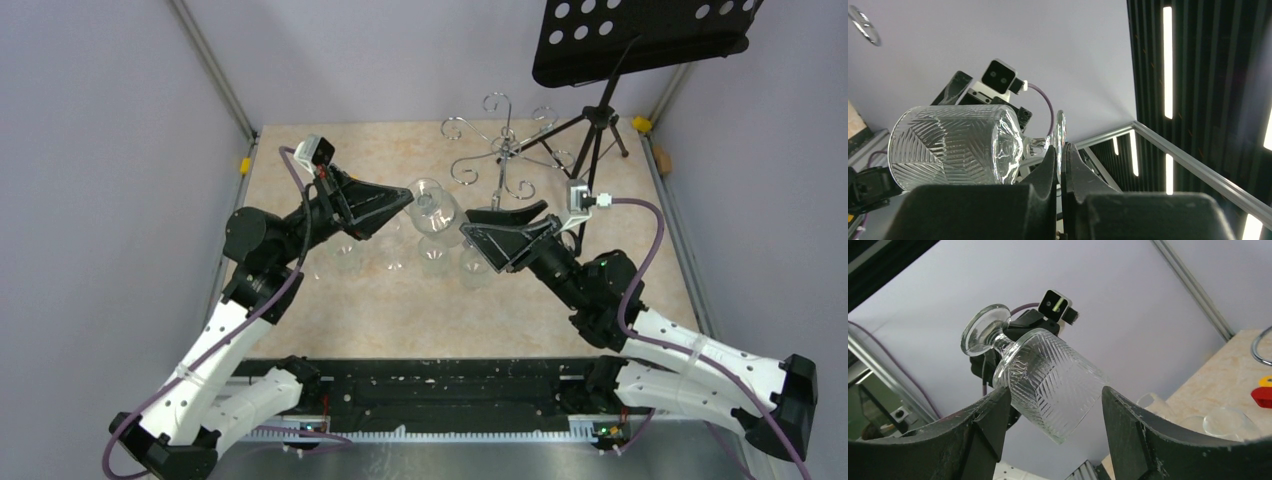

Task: Take the wine glass off the wine glass rack

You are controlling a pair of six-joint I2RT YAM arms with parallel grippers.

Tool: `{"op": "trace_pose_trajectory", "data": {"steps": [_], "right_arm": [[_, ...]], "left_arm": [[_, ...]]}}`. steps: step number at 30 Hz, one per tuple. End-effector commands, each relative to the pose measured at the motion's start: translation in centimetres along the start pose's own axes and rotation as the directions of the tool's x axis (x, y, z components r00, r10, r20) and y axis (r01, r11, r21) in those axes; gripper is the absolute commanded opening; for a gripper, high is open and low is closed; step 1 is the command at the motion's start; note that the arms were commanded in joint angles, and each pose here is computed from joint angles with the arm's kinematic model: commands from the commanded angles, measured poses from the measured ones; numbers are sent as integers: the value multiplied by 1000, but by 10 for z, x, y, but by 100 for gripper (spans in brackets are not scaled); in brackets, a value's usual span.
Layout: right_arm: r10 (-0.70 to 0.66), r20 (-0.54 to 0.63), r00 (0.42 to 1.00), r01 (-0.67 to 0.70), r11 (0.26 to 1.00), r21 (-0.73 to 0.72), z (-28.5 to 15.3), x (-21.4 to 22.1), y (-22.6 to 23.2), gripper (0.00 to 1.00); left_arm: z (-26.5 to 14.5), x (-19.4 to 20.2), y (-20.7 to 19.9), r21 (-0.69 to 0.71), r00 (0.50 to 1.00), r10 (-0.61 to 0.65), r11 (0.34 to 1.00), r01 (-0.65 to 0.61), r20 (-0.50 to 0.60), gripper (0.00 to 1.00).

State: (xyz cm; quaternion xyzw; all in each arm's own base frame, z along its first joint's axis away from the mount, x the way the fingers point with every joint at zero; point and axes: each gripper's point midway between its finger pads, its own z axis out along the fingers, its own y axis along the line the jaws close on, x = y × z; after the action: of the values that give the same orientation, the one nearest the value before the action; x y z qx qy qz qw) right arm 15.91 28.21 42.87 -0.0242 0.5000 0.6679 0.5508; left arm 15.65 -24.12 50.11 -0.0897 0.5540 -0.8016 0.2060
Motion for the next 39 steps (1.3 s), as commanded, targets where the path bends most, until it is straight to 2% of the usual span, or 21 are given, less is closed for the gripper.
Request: {"op": "trace_pose_trajectory", "data": {"steps": [1, 3, 8, 13, 22, 27, 34, 39], "right_arm": [[34, -3, 999, -34, 973, -226, 1, -16, 58, 67], [41, -12, 999, -43, 978, -205, 4, -15, 56, 67], [44, 21, 999, -40, 989, -139, 2, -19, 42, 73], [42, 35, 999, -32, 969, -244, -2, -24, 63, 70], [64, 50, 997, -31, 867, -497, -16, -33, 111, 49], [70, 76, 995, -13, 810, -586, -26, -40, 129, 43], [46, 69, 997, 11, 758, -652, -28, -43, 148, 19], [26, 76, 997, 29, 764, -644, -27, -46, 150, 0]], "left_arm": [[0, 10, -39, 155, 999, 28, 988, -24, -28, 0], [0, 11, -44, 174, 999, 34, 984, -28, -28, 0], [-1, 13, -55, 190, 997, 82, 979, -79, -9, 0], [0, 16, -56, 192, 996, 82, 978, -76, -22, 0], [2, 20, -60, 235, 997, 54, 971, -40, -55, 0], [3, 21, -62, 255, 997, 56, 966, -40, -56, 0], [5, 21, -57, 258, 997, 39, 966, -20, -70, 0], [5, 21, -57, 263, 997, 48, 964, -28, -67, 0]]}}
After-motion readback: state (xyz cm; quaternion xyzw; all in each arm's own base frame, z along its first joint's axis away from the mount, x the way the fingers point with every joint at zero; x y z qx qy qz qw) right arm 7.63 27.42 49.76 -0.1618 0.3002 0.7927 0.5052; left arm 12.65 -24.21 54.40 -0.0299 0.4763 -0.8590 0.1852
